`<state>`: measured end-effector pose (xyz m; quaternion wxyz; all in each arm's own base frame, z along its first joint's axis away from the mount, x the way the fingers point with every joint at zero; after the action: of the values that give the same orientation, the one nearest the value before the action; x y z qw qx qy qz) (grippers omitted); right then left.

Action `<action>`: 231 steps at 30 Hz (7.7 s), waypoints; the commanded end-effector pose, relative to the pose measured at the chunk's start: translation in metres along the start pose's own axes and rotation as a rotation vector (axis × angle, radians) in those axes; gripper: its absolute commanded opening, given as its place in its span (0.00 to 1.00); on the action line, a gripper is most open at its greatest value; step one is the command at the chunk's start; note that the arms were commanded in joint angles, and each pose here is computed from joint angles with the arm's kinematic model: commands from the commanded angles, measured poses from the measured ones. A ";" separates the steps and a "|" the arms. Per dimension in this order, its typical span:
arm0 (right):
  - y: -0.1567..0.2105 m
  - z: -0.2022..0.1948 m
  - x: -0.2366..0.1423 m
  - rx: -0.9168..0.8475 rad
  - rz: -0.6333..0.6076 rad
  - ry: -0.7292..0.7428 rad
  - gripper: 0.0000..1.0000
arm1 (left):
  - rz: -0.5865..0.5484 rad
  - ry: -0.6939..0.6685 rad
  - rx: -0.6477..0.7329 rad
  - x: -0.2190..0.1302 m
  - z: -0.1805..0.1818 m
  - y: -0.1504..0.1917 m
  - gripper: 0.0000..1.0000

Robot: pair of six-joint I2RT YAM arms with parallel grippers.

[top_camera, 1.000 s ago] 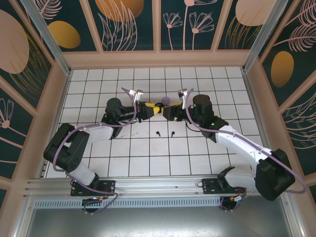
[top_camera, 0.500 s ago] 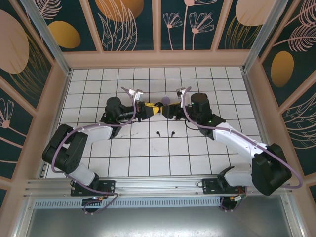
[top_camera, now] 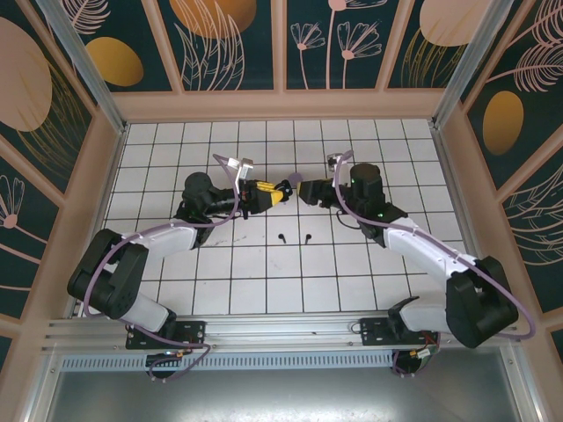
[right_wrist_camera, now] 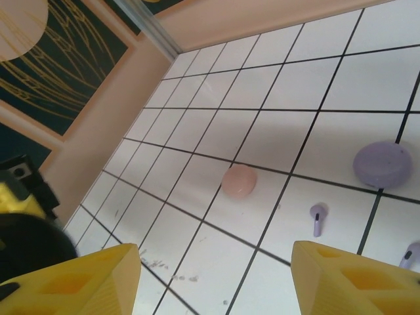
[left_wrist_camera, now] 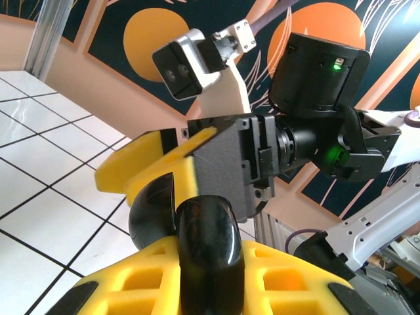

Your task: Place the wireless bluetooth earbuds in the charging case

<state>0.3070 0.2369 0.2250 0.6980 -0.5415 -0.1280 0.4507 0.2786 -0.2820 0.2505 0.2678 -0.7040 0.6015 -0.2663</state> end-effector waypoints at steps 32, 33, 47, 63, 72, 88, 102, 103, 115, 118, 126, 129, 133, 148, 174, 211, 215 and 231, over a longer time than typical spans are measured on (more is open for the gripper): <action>-0.028 0.042 0.009 -0.033 -0.055 -0.187 0.43 | 0.002 0.039 0.056 0.001 -0.013 -0.006 0.00; -0.026 0.048 0.012 -0.036 -0.046 -0.203 0.42 | 0.002 0.040 0.057 0.001 -0.013 -0.006 0.00; -0.009 0.055 0.013 -0.041 -0.004 -0.241 0.29 | -0.010 0.039 0.070 0.002 -0.014 -0.010 0.00; 0.000 0.052 0.012 -0.028 0.003 -0.236 0.13 | -0.020 0.040 0.075 0.003 -0.015 -0.015 0.00; 0.000 0.051 0.012 -0.027 0.001 -0.233 0.03 | -0.018 0.043 0.072 0.004 -0.016 -0.015 0.00; 0.006 0.047 0.013 -0.022 0.015 -0.210 0.13 | -0.021 0.047 0.081 0.004 -0.019 -0.017 0.00; -0.017 0.042 0.013 -0.070 0.010 -0.130 0.00 | -0.058 -0.072 0.062 0.001 0.005 -0.015 0.52; -0.017 0.040 0.013 -0.077 0.018 -0.112 0.00 | -0.058 -0.088 0.067 0.001 0.006 -0.016 0.55; -0.026 0.021 0.004 -0.262 0.150 0.023 0.00 | 0.140 -0.273 0.192 -0.003 0.005 -0.019 0.70; -0.025 0.019 0.003 -0.314 0.194 0.037 0.00 | 0.220 -0.273 0.204 0.000 0.003 -0.020 0.71; -0.012 0.014 -0.003 -0.395 0.282 0.051 0.00 | 0.376 -0.231 0.199 0.009 0.003 -0.021 0.68; -0.011 0.015 -0.006 -0.407 0.286 0.047 0.00 | 0.428 -0.193 0.172 0.012 0.003 -0.018 0.66; -0.013 0.019 -0.009 -0.411 0.279 0.033 0.00 | 0.477 -0.166 0.140 0.014 0.008 -0.011 0.63; -0.020 0.027 0.003 -0.392 0.262 -0.003 0.00 | 0.506 -0.077 0.072 0.021 0.009 -0.004 0.58; -0.015 0.036 0.015 -0.419 0.302 -0.015 0.00 | 0.482 -0.072 0.080 0.030 0.022 -0.009 0.47; 0.000 0.031 0.007 -0.432 0.334 -0.001 0.00 | 0.428 -0.083 0.136 0.028 0.016 -0.032 0.46; -0.001 0.031 0.008 -0.433 0.333 -0.001 0.00 | 0.427 -0.070 0.132 0.028 0.016 -0.032 0.29; -0.066 0.041 -0.024 -0.378 0.132 0.076 0.46 | 0.313 -0.076 0.173 0.026 0.011 -0.038 0.00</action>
<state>0.3052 0.2512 0.2575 0.5233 -0.6955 -0.1152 0.4787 0.3116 -0.3037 0.2412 0.3685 -0.5720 0.7064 -0.1950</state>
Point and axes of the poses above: each hand's point on the last joint's axis, 136 mm out from that joint toward the fingers, its own x axis out along the fingers, its own z axis along the line the jaws close on, y = z × x, the point moved 2 cm from there along -x, back along the fingers, and after that the axes turned 13 degrees about -x, right-handed, at the moved point
